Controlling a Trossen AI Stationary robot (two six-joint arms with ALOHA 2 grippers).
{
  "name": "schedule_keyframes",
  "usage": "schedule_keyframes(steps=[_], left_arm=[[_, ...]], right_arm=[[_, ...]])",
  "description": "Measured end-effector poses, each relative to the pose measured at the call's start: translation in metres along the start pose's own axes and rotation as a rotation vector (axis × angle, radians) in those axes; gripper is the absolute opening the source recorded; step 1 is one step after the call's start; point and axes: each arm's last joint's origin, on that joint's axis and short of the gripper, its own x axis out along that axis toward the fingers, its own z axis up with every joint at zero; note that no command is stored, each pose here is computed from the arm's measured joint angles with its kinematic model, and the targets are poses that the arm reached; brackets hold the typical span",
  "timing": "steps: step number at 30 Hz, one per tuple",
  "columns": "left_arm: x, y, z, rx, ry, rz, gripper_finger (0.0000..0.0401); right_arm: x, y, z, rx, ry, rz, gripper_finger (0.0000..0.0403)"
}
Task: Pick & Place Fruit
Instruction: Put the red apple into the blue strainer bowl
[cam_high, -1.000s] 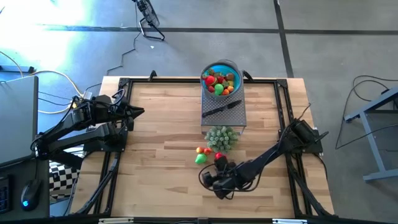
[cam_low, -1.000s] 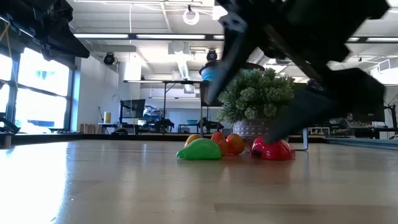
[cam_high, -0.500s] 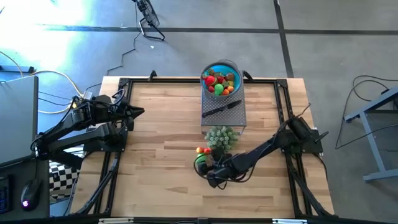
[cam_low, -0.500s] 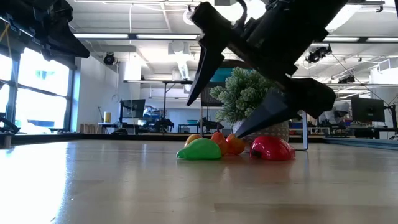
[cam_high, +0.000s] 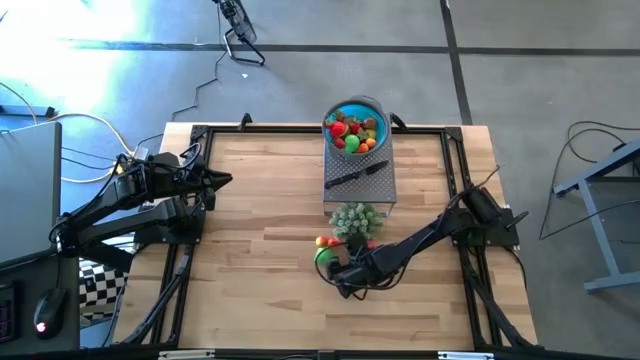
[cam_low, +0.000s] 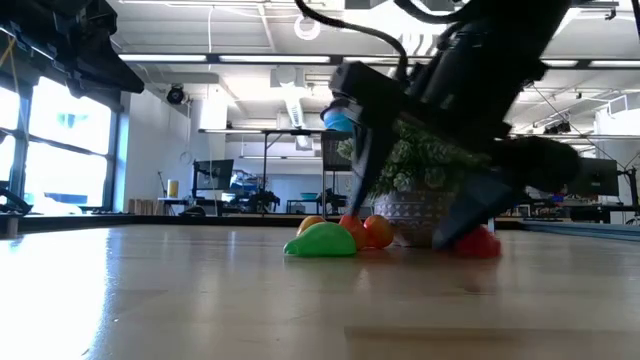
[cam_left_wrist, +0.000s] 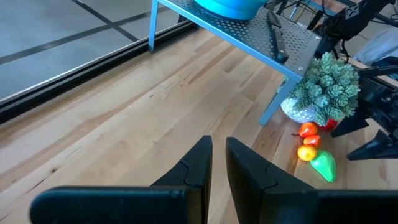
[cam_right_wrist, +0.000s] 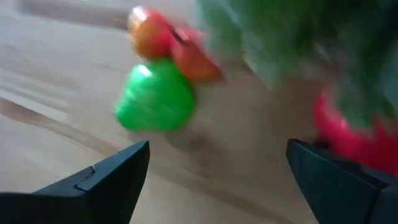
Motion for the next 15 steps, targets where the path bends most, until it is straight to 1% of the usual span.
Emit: schedule_keyframes(steps=[2, 10, 15], left_arm=[[0.0, 0.0, 0.0, 0.0, 0.0, 0.0, 0.0044], [0.0, 0.0, 0.0, 0.0, 0.0, 0.001, 0.0044], [0.0, 0.0, 0.0, 0.0, 0.0, 0.0, 0.0044]], right_arm=[[-0.002, -0.004, -0.004, 0.001, 0.025, -0.027, 0.0371], [-0.016, -0.02, -0.023, 0.036, 0.049, -0.134, 0.0371], [-0.029, -0.029, -0.036, 0.073, 0.068, -0.171, 0.0371]])
